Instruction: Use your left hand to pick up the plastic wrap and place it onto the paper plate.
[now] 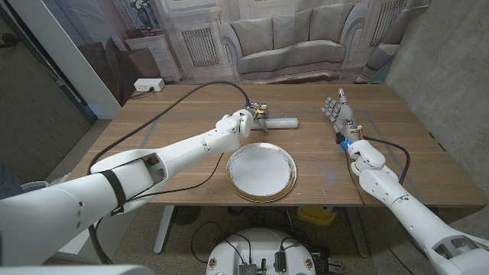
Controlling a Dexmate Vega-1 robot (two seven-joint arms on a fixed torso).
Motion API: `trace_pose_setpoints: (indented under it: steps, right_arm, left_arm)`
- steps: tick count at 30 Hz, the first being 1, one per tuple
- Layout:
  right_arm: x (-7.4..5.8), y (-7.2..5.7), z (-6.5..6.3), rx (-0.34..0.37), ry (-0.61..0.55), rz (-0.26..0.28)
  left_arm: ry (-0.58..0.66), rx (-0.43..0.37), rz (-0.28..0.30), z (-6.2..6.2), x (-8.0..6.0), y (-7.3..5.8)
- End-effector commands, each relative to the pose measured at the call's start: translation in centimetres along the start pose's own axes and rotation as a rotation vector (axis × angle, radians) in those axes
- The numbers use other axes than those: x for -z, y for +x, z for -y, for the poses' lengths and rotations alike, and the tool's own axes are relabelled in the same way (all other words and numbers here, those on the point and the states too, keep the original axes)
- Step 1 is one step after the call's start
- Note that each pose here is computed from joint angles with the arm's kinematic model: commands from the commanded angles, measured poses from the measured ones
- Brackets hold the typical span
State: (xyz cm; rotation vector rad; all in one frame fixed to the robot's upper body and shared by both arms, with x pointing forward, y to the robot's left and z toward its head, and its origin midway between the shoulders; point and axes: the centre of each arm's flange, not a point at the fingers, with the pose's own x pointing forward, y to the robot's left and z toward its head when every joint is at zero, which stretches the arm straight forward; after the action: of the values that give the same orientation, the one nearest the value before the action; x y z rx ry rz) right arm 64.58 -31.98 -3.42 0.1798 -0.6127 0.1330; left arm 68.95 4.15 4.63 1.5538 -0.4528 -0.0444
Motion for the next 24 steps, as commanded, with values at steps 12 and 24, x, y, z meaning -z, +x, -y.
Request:
trace_pose_setpoints:
  steps: [12, 24]
  right_arm:
    - [-0.6, -0.2, -0.3, -0.001, -0.008, 0.018]
    - [-0.6, -0.6, -0.2, -0.001, -0.013, 0.024]
  left_arm:
    - [-0.008, -0.040, 0.012, -1.6, 0.7, -1.5]
    - [-0.029, -0.059, 0.026, -1.9, 1.5, -2.9]
